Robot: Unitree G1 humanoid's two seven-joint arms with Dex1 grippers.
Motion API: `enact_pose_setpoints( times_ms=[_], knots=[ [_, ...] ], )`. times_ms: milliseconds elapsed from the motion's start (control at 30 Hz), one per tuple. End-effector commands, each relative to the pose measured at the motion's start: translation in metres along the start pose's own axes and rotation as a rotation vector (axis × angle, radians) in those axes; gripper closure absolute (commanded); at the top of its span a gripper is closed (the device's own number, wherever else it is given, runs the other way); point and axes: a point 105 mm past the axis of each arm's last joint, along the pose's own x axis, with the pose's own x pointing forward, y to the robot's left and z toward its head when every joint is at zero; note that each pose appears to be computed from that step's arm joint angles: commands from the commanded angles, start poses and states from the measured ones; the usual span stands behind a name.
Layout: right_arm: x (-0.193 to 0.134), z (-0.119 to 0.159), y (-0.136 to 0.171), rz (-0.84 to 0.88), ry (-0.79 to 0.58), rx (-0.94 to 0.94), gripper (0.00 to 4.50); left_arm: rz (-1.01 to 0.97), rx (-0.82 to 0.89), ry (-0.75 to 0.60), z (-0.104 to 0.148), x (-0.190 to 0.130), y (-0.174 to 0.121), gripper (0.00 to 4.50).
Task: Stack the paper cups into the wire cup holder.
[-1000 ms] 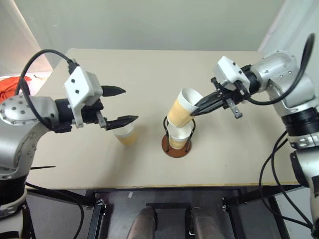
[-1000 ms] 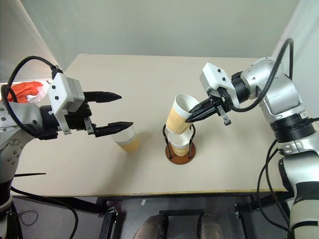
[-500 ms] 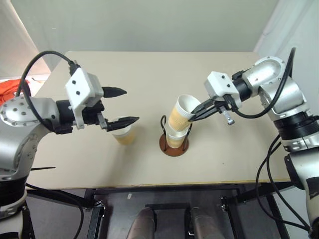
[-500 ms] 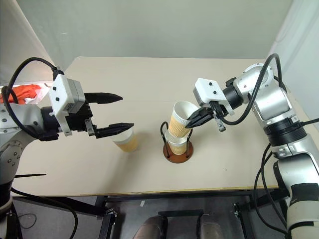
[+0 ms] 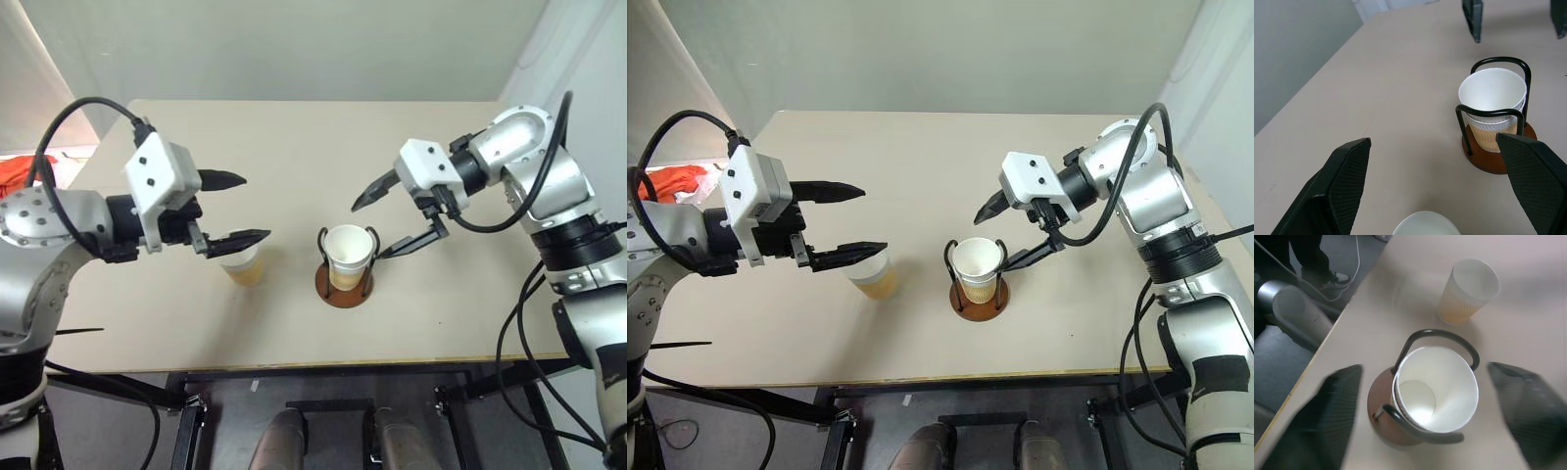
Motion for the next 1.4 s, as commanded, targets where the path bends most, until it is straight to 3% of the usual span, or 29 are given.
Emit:
enact_pose_setpoints(
  times_ms=[33, 267, 567, 833, 967, 1300, 1333, 1400],
  knots=[
    [-0.013, 0.022, -0.008, -0.049, -0.073, -0.033, 0.05, -0.022, 0.051, 0.055, -0.001, -0.008, 0.002, 0.00],
    [-0.012, 0.045, -0.037, -0.286, -0.398, 0.147, 0.05, -0.210, 0.139, 0.292, -0.040, -0.013, -0.005, 0.00],
    [0.000, 0.044, -0.025, -0.319, -0.409, 0.188, 0.05, -0.310, 0.246, 0.456, -0.079, 0.005, 0.002, 0.00],
    [-0.001, 0.043, -0.012, -0.333, -0.404, 0.226, 0.05, -0.413, 0.309, 0.466, -0.096, 0.038, -0.008, 0.00],
    [-0.003, 0.042, -0.010, -0.359, -0.392, 0.235, 0.00, -0.453, 0.314, 0.460, -0.098, 0.041, -0.010, 0.80],
    [-0.014, 0.040, -0.002, -0.386, -0.389, 0.263, 0.00, -0.535, 0.310, 0.404, -0.089, 0.039, -0.011, 4.24],
    [-0.016, 0.040, -0.002, -0.394, -0.394, 0.265, 0.00, -0.549, 0.306, 0.384, -0.085, 0.039, -0.012, 4.48],
    [-0.023, 0.040, 0.003, -0.415, -0.405, 0.273, 0.00, -0.573, 0.314, 0.350, -0.074, 0.035, -0.010, 4.48]
  ],
)
